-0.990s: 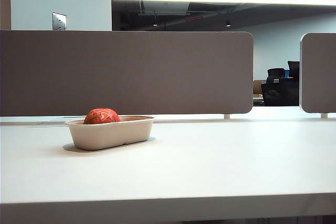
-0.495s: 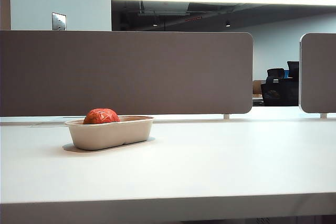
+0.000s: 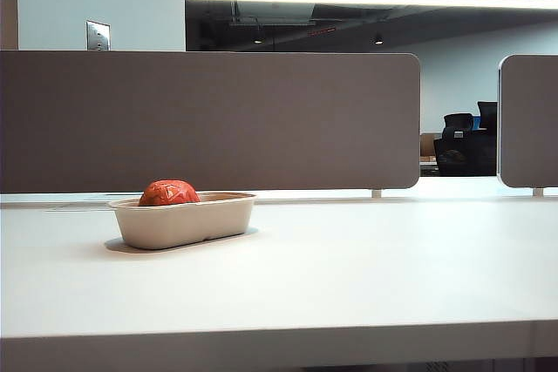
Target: Pick up the orange and place it into the paper lunchbox.
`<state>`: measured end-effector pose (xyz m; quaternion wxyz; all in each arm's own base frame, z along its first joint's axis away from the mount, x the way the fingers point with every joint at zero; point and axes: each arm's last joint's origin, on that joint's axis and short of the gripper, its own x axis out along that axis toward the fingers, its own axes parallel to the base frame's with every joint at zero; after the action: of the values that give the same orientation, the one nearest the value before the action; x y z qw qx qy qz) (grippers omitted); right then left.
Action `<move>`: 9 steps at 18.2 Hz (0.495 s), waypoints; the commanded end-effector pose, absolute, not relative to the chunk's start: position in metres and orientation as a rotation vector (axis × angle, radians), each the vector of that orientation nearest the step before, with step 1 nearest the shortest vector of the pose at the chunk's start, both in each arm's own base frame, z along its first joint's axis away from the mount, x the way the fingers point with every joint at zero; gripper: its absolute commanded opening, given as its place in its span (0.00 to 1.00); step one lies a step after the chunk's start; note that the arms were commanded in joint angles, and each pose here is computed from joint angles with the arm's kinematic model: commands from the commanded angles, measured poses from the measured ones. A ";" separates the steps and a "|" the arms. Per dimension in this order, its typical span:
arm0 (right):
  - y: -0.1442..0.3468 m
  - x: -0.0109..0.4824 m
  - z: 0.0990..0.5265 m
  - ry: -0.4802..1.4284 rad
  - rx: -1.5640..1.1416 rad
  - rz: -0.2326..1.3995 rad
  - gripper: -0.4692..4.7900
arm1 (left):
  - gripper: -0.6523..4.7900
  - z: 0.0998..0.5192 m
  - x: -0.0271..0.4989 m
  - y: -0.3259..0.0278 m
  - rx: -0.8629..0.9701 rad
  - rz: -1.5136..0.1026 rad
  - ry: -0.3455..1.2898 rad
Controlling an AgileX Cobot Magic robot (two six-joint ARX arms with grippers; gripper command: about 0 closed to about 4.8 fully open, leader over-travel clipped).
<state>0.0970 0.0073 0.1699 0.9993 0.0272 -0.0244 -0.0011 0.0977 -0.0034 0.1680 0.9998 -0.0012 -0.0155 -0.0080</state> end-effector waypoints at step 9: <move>0.007 0.097 0.168 -0.051 -0.035 -0.035 0.09 | 0.16 0.168 0.098 -0.003 -0.009 -0.020 -0.039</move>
<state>0.0970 0.0067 0.1701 0.9994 -0.0165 -0.0255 -0.0148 0.0977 -0.0034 0.1680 0.9998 -0.0012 -0.0155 -0.0080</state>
